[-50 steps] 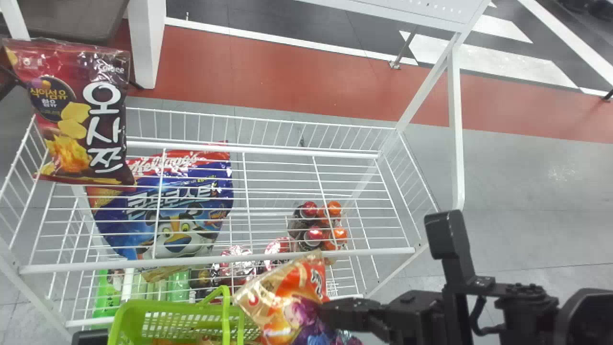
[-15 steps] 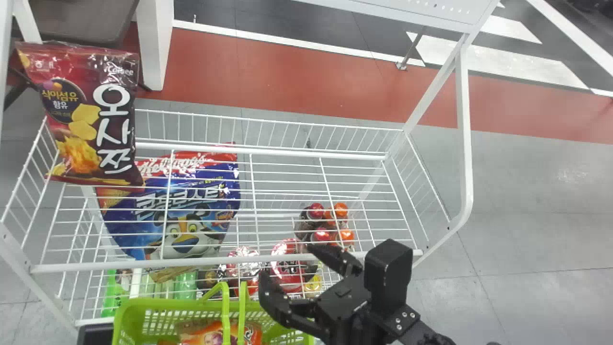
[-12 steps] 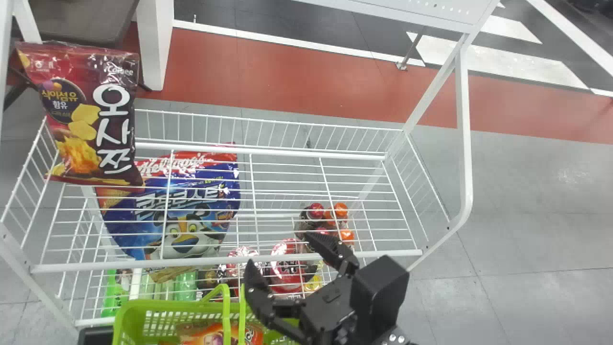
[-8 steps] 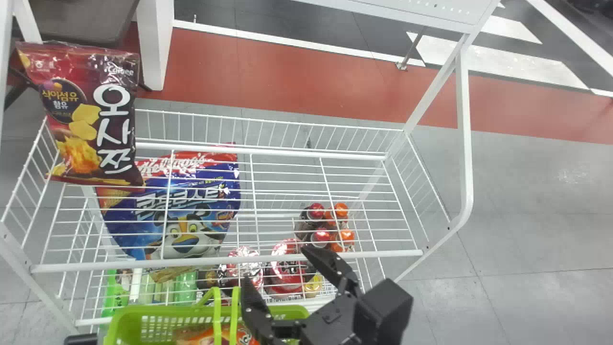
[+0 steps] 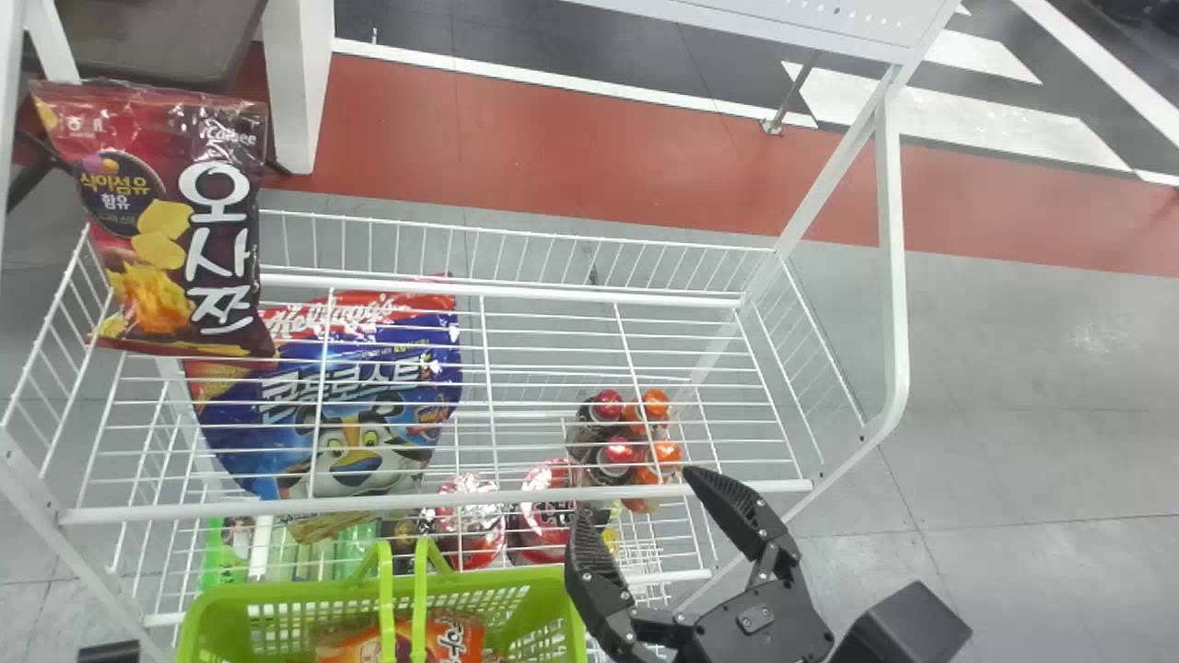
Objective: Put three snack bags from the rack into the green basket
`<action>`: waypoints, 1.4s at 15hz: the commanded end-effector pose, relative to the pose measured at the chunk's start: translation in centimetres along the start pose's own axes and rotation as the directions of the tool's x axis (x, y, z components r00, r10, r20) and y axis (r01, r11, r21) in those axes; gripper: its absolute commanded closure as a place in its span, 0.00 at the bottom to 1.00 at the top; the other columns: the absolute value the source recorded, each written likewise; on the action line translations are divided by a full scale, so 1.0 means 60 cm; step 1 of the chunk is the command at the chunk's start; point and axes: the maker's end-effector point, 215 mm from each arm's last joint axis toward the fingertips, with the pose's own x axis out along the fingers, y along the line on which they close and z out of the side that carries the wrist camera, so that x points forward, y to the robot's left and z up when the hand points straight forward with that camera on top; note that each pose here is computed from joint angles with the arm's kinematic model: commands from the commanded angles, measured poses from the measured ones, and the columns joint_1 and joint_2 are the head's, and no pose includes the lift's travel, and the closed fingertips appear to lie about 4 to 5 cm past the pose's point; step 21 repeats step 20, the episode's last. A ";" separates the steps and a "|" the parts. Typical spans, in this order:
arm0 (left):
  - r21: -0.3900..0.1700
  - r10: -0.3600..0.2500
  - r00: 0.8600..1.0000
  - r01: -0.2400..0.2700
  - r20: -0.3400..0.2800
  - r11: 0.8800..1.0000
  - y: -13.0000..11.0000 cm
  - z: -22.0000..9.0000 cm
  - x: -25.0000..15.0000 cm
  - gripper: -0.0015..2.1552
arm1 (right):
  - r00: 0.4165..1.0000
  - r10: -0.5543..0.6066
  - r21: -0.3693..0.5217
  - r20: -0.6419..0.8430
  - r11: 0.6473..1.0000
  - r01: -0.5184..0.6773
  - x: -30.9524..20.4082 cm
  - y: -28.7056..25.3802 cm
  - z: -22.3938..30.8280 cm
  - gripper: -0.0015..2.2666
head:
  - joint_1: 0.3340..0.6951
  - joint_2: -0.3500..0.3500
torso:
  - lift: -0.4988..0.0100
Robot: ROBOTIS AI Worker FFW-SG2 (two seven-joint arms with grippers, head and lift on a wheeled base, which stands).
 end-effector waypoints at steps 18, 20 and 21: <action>-0.026 -0.012 1.000 0.013 0.004 1.000 -0.001 -0.007 -0.007 0.87 | 0.994 -0.047 0.024 0.104 0.999 0.045 -0.001 -0.021 0.030 0.02 | 1.00 0.00 | 0.98; -0.027 -0.018 1.000 0.018 0.005 0.999 -0.005 -0.008 -0.007 0.86 | 0.993 -0.043 0.019 0.107 0.999 0.041 -0.001 -0.020 0.034 0.02 | 1.00 0.00 | 0.98; -0.027 -0.018 1.000 0.018 0.005 0.999 -0.005 -0.008 -0.007 0.86 | 0.993 -0.043 0.019 0.107 0.999 0.041 -0.001 -0.020 0.034 0.02 | 1.00 0.00 | 0.98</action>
